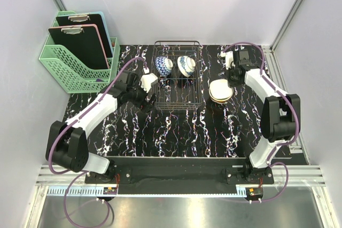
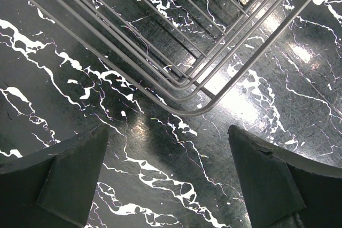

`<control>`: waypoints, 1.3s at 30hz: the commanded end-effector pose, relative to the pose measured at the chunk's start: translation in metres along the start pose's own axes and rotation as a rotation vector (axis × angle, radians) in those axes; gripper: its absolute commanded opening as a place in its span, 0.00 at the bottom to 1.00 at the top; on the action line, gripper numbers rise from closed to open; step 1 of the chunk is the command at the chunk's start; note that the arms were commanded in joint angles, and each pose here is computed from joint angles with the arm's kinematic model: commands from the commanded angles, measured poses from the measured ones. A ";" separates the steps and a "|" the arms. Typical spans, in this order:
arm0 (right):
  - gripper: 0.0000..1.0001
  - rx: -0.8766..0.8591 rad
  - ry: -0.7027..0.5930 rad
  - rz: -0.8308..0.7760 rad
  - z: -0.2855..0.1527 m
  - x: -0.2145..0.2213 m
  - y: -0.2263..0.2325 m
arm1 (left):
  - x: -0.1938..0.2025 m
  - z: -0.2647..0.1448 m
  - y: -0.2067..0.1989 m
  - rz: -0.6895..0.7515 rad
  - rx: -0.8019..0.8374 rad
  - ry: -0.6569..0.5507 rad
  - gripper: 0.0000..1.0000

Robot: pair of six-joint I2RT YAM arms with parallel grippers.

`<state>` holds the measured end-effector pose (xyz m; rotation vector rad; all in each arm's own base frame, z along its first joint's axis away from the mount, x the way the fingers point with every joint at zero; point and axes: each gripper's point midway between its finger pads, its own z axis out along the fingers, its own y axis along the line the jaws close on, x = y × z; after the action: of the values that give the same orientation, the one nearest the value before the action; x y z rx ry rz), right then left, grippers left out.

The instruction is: Load the bowls into the dish rack

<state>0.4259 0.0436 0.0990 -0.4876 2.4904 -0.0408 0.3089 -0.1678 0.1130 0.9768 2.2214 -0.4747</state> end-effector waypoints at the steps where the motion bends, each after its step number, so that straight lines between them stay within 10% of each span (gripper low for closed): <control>1: 0.19 0.085 -0.046 -0.014 -0.018 -0.009 -0.020 | -0.029 -0.007 0.008 0.044 -0.034 -0.080 0.99; 17: 0.19 0.199 -0.027 0.048 -0.029 0.015 -0.083 | -0.034 -0.017 0.009 0.064 -0.064 -0.102 0.99; 39: 0.16 0.049 -0.088 0.114 -0.025 0.008 -0.060 | -0.037 -0.019 0.010 0.062 -0.071 -0.110 0.99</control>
<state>0.4188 -0.0296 0.1074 -0.3189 2.4845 -0.1007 0.3108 -0.1651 0.1196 0.9670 2.2043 -0.4483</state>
